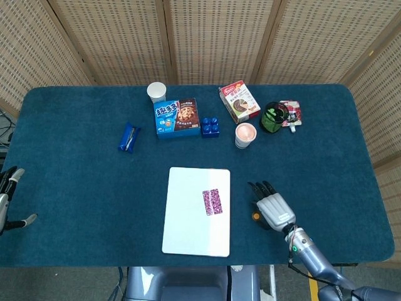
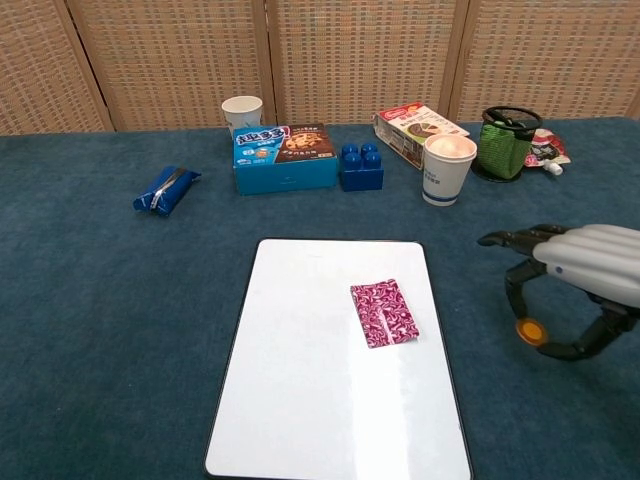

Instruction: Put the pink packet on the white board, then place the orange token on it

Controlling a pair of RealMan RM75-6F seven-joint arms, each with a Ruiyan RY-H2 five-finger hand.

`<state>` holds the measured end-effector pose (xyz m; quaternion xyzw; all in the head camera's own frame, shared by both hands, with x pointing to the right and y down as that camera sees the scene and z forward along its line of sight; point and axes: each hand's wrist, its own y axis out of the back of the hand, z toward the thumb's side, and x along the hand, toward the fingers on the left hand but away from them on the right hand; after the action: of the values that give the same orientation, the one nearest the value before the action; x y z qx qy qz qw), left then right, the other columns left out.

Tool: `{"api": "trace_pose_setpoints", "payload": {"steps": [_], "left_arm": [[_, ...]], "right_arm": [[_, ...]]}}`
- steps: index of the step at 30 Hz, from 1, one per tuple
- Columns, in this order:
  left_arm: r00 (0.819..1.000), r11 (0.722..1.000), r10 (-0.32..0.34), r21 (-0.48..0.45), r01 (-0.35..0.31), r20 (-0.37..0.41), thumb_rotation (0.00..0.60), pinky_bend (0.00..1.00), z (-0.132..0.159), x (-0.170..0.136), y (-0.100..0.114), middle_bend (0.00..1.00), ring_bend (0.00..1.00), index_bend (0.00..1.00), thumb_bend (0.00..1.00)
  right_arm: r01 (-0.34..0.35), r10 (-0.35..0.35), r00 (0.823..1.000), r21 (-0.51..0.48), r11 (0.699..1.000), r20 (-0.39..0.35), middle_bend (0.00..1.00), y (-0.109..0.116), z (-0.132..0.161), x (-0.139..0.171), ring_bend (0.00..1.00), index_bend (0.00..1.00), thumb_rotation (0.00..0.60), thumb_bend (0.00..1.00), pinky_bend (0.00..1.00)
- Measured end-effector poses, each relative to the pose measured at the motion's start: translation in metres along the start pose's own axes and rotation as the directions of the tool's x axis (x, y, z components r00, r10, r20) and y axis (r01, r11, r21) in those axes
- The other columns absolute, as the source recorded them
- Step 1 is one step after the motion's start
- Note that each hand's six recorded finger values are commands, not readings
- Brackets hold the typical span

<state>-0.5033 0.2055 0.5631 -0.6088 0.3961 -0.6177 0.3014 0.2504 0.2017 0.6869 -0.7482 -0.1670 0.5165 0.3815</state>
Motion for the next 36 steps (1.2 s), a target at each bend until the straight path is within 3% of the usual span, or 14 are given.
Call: {"api": "trace_pose_setpoints", "payload": {"steps": [5, 10, 19, 27, 30, 34, 36], "left_arm": [[1.0, 1.0, -0.002, 0.001, 0.002, -0.004, 0.6, 0.0, -0.001, 0.001, 0.0, 0.0, 0.0, 0.0, 0.0], [1.0, 1.0, -0.005, 0.0, 0.005, -0.011, 0.6, 0.0, -0.003, 0.002, -0.001, 0.0, 0.0, 0.0, 0.0], [0.999, 1.0, -0.01, -0.014, 0.01, -0.031, 0.6, 0.0, -0.01, 0.007, 0.001, 0.0, 0.0, 0.0, 0.0], [0.999, 1.0, -0.013, -0.023, 0.012, -0.036, 0.6, 0.0, -0.012, 0.009, 0.002, 0.0, 0.0, 0.0, 0.0], [0.999, 1.0, -0.013, -0.024, 0.012, -0.036, 0.6, 0.0, -0.012, 0.01, 0.002, 0.0, 0.0, 0.0, 0.0], [0.999, 1.0, -0.014, -0.021, 0.013, -0.031, 0.6, 0.0, -0.011, 0.009, 0.002, 0.0, 0.0, 0.0, 0.0], [0.999, 1.0, -0.013, -0.02, 0.012, -0.03, 0.6, 0.0, -0.011, 0.009, 0.002, 0.0, 0.0, 0.0, 0.0]], "right_arm": [[0.028, -0.029, 0.999, -0.005, 1.0, -0.031, 0.0, 0.026, 0.022, -0.022, 0.0, 0.53, 0.6, 0.39, 0.0], [0.024, -0.024, 0.999, -0.019, 1.0, -0.048, 0.0, 0.037, 0.048, -0.046, 0.0, 0.53, 0.6, 0.39, 0.0], [-0.031, 0.031, 0.999, -0.003, 1.0, -0.035, 0.0, 0.034, 0.093, -0.089, 0.0, 0.53, 0.6, 0.39, 0.0], [-0.058, 0.057, 0.998, 0.034, 0.998, 0.014, 0.0, 0.033, 0.103, -0.11, 0.0, 0.53, 0.6, 0.39, 0.0], [-0.07, 0.068, 0.997, 0.043, 0.997, 0.039, 0.0, 0.032, 0.1, -0.112, 0.0, 0.45, 0.6, 0.34, 0.0], [-0.092, 0.09, 0.994, 0.047, 0.995, 0.06, 0.0, 0.031, 0.095, -0.112, 0.0, 0.25, 0.6, 0.16, 0.0], [-0.097, 0.095, 0.994, 0.044, 0.994, 0.059, 0.0, 0.032, 0.095, -0.11, 0.0, 0.22, 0.6, 0.12, 0.0]]}}
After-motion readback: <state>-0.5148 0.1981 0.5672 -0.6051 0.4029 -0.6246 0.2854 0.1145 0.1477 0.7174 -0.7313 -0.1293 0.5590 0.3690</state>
